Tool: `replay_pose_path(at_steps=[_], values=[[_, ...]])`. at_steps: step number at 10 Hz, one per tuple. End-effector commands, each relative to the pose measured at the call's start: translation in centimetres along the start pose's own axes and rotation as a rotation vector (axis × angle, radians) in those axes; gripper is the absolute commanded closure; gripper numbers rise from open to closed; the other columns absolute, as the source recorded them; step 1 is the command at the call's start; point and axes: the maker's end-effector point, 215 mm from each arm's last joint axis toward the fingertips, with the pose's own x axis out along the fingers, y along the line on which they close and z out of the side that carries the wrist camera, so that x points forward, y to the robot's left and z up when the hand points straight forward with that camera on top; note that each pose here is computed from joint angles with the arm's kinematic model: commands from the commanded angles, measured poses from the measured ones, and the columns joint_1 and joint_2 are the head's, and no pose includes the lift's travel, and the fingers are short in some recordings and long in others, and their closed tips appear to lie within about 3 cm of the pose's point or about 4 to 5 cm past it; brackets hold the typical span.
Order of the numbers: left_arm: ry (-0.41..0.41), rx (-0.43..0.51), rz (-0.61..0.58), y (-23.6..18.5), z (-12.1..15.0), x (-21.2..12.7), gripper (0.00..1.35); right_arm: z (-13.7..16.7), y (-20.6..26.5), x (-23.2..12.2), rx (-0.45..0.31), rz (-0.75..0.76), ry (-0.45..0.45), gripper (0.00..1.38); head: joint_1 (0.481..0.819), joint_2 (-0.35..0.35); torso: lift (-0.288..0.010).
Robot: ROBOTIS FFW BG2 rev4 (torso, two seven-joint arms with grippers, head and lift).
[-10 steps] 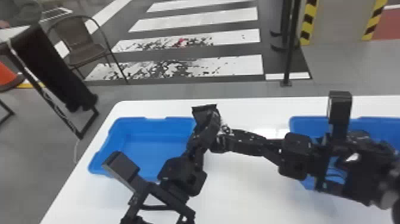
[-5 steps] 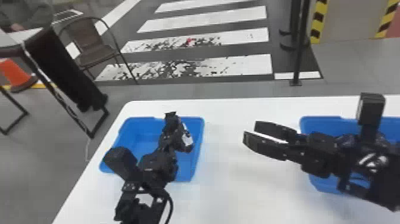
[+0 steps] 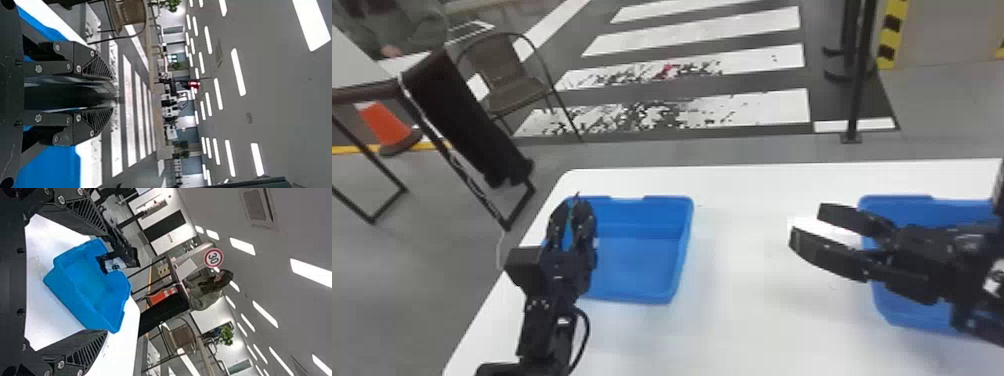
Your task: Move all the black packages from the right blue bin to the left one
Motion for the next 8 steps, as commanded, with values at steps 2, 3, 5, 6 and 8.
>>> replay_pose_path(at_steps=[2, 3, 5, 6, 8], values=[[-0.172, -0.121, -0.029, -2.2, 5.6, -1.7, 0.13, 1.8, -3.8, -5.3, -0.093, -0.250, 0.022, 0.16, 0.695, 0.350, -0.154], [-0.208, -0.133, -0.039, -2.8, 7.3, -2.9, 0.18, 2.9, -4.7, -7.8, -0.142, -0.352, 0.028, 0.16, 0.695, 0.350, -0.154], [-0.236, -0.155, -0.066, -3.7, 9.6, -5.6, 0.18, 3.6, -7.5, -12.4, -0.206, -0.547, 0.060, 0.16, 0.695, 0.307, -0.154], [-0.236, -0.187, -0.076, -4.2, 10.0, -6.8, 0.18, 2.7, -9.2, -15.1, -0.192, -0.645, 0.085, 0.16, 0.695, 0.263, -0.154], [-0.221, -0.250, -0.113, -6.1, 10.1, -8.1, 0.18, 0.4, -12.6, -20.7, -0.151, -0.826, 0.176, 0.15, 0.695, 0.164, -0.154]])
